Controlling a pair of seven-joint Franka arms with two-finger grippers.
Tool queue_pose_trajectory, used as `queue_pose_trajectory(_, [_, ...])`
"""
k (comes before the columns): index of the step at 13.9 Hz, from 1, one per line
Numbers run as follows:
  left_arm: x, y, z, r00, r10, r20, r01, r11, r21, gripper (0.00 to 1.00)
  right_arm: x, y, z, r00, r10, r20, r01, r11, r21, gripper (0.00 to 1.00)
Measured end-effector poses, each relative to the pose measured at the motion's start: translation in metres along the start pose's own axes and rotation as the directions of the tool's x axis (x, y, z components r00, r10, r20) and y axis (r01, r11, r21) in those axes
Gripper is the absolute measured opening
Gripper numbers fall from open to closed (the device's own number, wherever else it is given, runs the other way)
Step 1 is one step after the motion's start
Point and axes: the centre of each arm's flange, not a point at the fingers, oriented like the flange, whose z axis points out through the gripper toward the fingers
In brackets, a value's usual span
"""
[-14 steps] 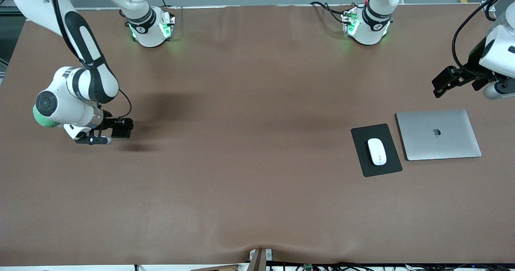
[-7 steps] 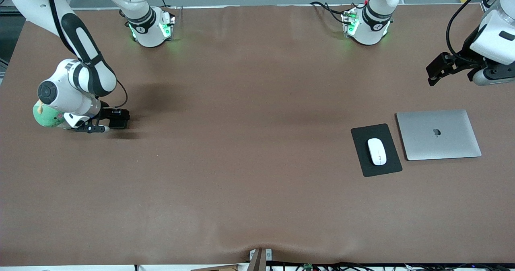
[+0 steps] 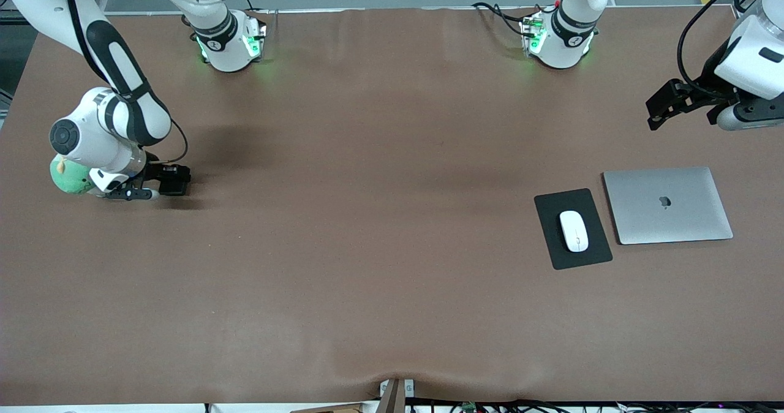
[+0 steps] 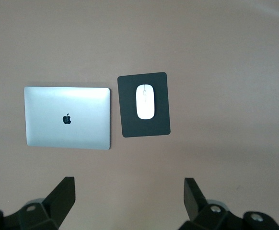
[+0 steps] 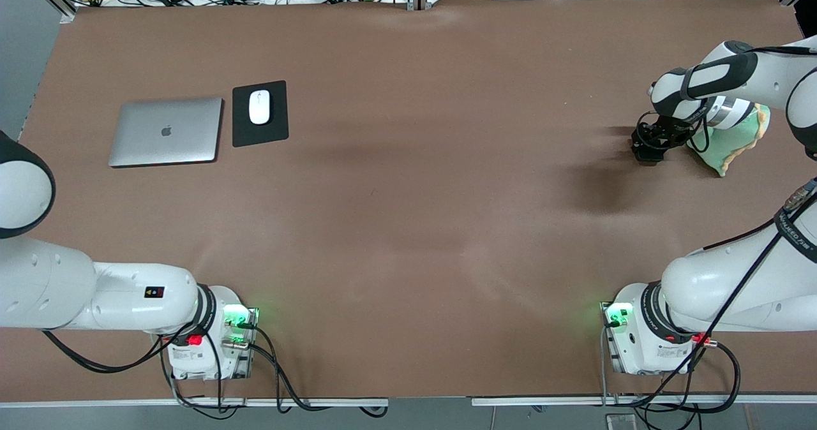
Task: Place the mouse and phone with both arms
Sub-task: 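Carry the black phone toward the green plush toy with the right gripper, then lower the phone beside the plush toy and open the right gripper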
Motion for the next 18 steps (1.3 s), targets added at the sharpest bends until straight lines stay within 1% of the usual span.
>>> queue_pose_trajectory(2, [0.000,0.001,0.001,1.000,0.002,0.002,-0.002,1.000,-0.001,1.00,-0.001,0.000,0.003,1.000,0.000,0.006,0.000,1.000,0.001,0.80])
queue_pose_trajectory(3, [-0.001,0.002,0.001,1.000,0.004,0.002,-0.004,1.000,-0.002,1.00,-0.001,-0.001,0.004,1.000,-0.001,0.010,0.001,1.000,0.002,0.83])
queue_pose_trajectory(5, [-0.001,0.006,0.001,1.000,0.012,0.002,-0.012,1.000,-0.002,1.00,-0.003,-0.003,0.004,0.999,-0.004,0.041,0.004,1.000,0.012,1.00])
queue_pose_trajectory(9, [-0.003,0.007,0.004,1.000,0.015,0.019,-0.015,1.000,0.002,1.00,0.012,-0.006,-0.020,0.994,-0.019,0.104,0.015,0.999,0.043,1.00])
queue_pose_trajectory(11, [-0.004,0.006,0.000,1.000,0.012,0.019,-0.012,1.000,0.002,1.00,0.030,-0.008,-0.049,0.991,-0.032,0.128,0.025,0.998,0.060,1.00])
queue_pose_trajectory(13, [-0.005,0.002,-0.007,1.000,0.005,0.015,-0.005,1.000,0.001,1.00,0.051,-0.012,-0.087,0.990,-0.052,0.133,0.042,0.997,0.071,1.00])
queue_pose_trajectory(16, [-0.009,-0.007,-0.006,0.999,-0.009,0.052,0.008,1.000,0.010,1.00,0.077,-0.024,-0.152,0.988,-0.089,0.129,0.079,0.994,0.081,1.00])
queue_pose_trajectory(18, [-0.007,-0.008,-0.002,0.998,-0.012,0.064,0.011,1.000,0.012,1.00,0.091,-0.035,-0.192,0.988,-0.114,0.101,0.107,0.991,0.076,1.00])
